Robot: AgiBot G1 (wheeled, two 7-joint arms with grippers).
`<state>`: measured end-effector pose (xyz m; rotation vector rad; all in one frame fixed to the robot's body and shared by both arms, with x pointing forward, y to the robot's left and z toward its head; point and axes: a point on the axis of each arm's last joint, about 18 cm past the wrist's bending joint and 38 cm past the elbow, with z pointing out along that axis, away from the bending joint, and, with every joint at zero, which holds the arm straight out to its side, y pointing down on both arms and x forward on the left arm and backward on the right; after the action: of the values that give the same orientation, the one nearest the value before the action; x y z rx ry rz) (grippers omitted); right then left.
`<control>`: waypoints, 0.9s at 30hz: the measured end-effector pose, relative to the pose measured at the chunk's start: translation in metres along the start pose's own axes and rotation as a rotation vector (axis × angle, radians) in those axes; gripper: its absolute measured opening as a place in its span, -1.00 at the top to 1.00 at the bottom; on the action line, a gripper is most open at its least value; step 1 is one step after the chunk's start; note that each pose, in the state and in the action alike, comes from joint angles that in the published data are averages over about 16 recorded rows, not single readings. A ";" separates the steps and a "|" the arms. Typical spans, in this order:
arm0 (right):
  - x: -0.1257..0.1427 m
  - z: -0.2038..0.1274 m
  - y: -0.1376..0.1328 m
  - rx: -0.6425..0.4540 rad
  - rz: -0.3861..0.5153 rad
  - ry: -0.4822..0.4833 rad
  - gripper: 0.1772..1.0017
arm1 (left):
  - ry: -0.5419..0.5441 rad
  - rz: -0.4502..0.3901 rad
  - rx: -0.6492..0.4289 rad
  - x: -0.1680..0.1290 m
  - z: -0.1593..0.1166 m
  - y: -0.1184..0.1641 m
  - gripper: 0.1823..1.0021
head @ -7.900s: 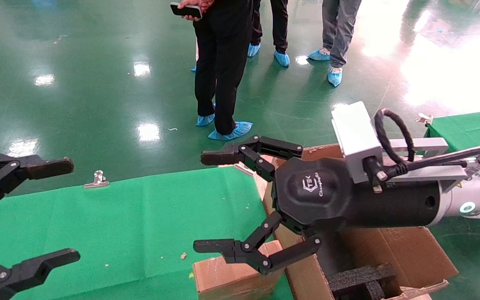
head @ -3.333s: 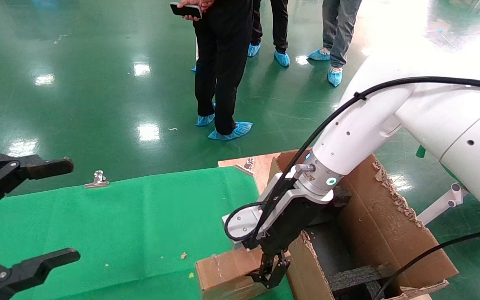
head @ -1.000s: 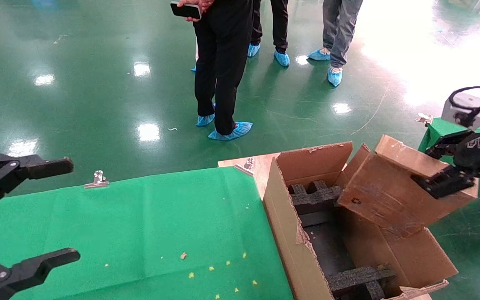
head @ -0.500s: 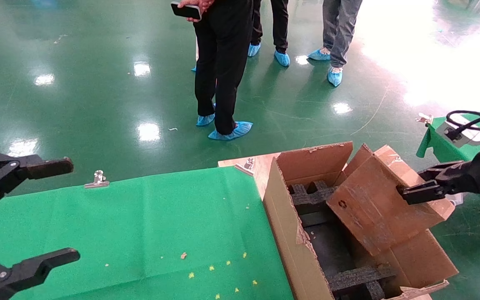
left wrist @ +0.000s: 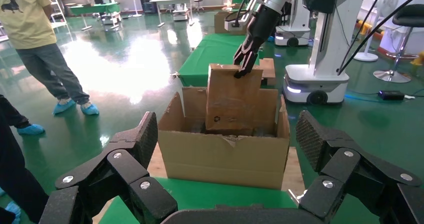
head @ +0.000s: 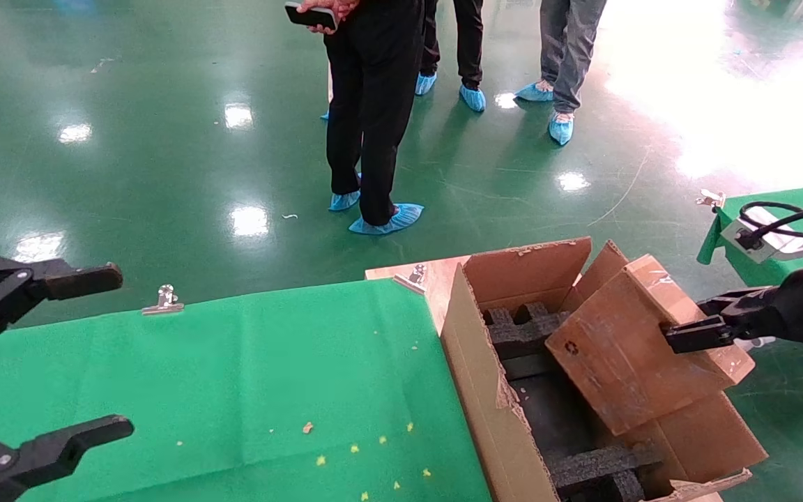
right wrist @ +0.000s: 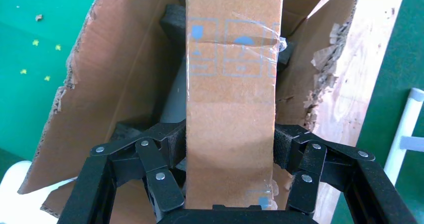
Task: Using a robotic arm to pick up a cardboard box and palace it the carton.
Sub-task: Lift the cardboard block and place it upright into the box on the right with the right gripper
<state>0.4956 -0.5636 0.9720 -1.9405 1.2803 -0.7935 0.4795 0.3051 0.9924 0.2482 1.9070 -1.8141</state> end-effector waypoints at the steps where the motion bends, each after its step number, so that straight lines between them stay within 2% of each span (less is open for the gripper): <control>1: 0.000 0.000 0.000 0.000 0.000 0.000 0.69 | 0.000 0.000 0.000 0.000 0.000 0.000 -1.00; 13: 0.003 0.012 0.001 -0.042 0.066 0.027 0.69 | 0.000 0.000 0.000 0.000 0.000 0.000 -1.00; 27: 0.008 0.039 -0.004 -0.101 0.176 0.138 0.69 | 0.000 0.000 0.000 0.000 0.000 0.000 -1.00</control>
<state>0.5309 -0.5621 0.9533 -1.8455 1.5772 -0.7976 0.4795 0.3052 0.9924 0.2479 1.9070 -1.8141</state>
